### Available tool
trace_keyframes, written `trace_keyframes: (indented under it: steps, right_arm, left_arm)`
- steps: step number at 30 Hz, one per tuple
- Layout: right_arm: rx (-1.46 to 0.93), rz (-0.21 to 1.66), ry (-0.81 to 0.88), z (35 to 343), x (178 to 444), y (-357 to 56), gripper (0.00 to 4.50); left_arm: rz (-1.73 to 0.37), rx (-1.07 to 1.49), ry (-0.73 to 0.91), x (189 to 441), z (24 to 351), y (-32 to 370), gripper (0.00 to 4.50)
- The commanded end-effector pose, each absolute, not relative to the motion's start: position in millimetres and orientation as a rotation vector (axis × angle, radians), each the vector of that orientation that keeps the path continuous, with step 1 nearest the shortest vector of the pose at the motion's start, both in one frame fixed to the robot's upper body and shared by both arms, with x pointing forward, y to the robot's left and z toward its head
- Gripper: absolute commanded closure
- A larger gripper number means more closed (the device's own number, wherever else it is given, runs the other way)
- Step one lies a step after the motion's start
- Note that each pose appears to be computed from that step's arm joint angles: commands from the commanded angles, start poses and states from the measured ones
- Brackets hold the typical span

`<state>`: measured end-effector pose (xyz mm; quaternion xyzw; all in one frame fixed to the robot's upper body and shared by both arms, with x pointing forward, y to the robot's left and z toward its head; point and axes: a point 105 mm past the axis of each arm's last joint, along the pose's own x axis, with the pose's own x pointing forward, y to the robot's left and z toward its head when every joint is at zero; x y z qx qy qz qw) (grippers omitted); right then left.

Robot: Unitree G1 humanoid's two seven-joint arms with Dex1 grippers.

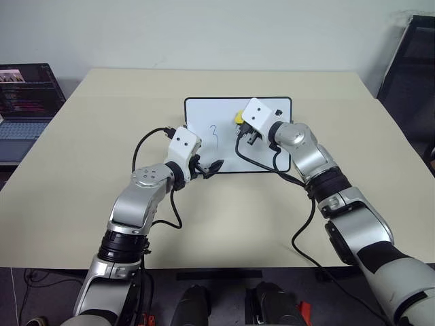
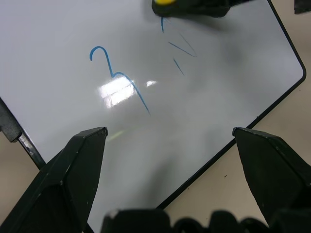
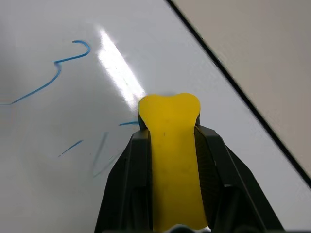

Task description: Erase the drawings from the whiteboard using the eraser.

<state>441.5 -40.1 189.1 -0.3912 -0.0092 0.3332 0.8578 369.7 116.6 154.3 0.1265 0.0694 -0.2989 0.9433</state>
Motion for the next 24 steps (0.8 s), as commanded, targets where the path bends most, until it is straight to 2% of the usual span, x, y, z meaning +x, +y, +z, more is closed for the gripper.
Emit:
trace_keyframes:
  steps: [1,5,11,13,16,20,24]
  right_arm:
    - [-0.853,0.799,0.090,164.0,429.0,-42.1,3.62]
    - [-0.903,0.816,0.082,164.0,424.4,-41.9,3.63]
    - [-0.877,0.593,-0.126,211.0,445.8,-45.6,3.63]
    - [-0.870,0.576,-0.142,216.2,448.4,-45.7,3.63]
    - [-0.879,0.618,-0.082,202.5,447.4,-45.9,3.63]
    - [-0.907,0.732,0.048,171.9,436.4,-48.9,3.63]
    - [-0.941,0.803,0.122,155.2,425.0,-53.0,3.63]
  left_arm:
    - [-0.616,0.268,0.089,366.3,167.4,112.7,0.00]
    - [-0.619,0.269,0.091,365.7,167.3,111.8,0.00]
    - [-0.624,0.268,0.095,365.1,166.5,110.4,0.00]
    - [-0.626,0.268,0.096,365.0,165.9,109.9,0.00]
    - [-0.627,0.269,0.098,364.7,165.2,109.9,0.00]
    - [-0.626,0.269,0.098,364.9,164.7,110.4,0.00]
    - [-0.629,0.269,0.100,364.8,163.7,110.5,0.00]
